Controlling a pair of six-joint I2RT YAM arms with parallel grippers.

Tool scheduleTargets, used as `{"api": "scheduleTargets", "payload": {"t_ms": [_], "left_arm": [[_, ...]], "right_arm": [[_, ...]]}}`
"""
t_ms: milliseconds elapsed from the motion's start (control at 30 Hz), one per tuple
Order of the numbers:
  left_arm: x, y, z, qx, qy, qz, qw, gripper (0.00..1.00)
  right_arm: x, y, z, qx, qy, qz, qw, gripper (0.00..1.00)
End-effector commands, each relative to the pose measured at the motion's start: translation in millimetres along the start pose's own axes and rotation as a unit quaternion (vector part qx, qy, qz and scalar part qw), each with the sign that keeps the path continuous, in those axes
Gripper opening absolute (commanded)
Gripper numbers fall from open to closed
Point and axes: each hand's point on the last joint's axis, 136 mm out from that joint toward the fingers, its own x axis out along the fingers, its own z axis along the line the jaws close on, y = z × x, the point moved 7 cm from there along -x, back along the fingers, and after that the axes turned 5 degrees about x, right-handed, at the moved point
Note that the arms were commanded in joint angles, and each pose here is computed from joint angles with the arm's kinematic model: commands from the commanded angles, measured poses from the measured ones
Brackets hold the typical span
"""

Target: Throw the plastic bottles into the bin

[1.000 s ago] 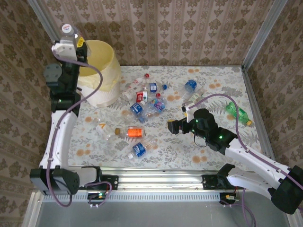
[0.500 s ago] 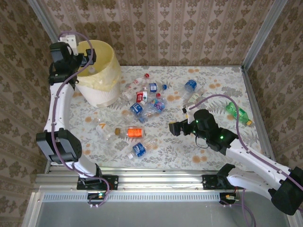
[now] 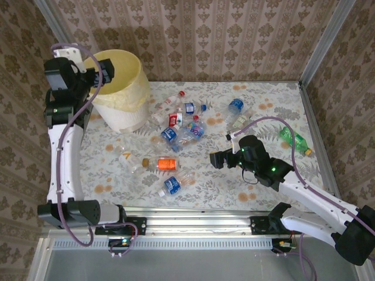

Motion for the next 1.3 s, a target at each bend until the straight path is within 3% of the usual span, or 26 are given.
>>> {"api": "scheduleTargets", "payload": {"t_ms": [0, 300, 500, 633, 967, 1267], "left_arm": [[-7.1, 31.5, -6.8, -0.026, -0.003, 0.069, 0.997, 1.0], [-41.8, 105.9, -29.9, -0.067, 0.035, 0.184, 0.98, 1.0], [-62.6, 174.6, -28.6, -0.108, 0.026, 0.273, 0.956, 1.0], [-67.3, 214.8, -16.8, -0.117, -0.018, 0.328, 0.937, 1.0], [-48.7, 295.3, 1.8, -0.224, -0.031, 0.389, 0.893, 0.99], [-37.7, 333.9, 17.0, -0.222, -0.082, 0.412, 0.88, 0.98]], "right_arm": [[-1.1, -1.5, -3.3, 0.011, 0.015, -0.001, 1.0, 1.0], [3.6, 7.1, -8.7, 0.023, 0.024, 0.005, 0.999, 1.0], [7.0, 7.7, -10.2, 0.027, 0.026, 0.01, 0.999, 1.0], [6.2, 8.8, -10.6, 0.027, 0.027, 0.013, 0.999, 1.0], [1.1, 14.6, -15.0, 0.035, 0.03, 0.009, 0.999, 1.0], [1.0, 17.0, -16.7, 0.038, 0.031, 0.011, 0.999, 1.0]]}}
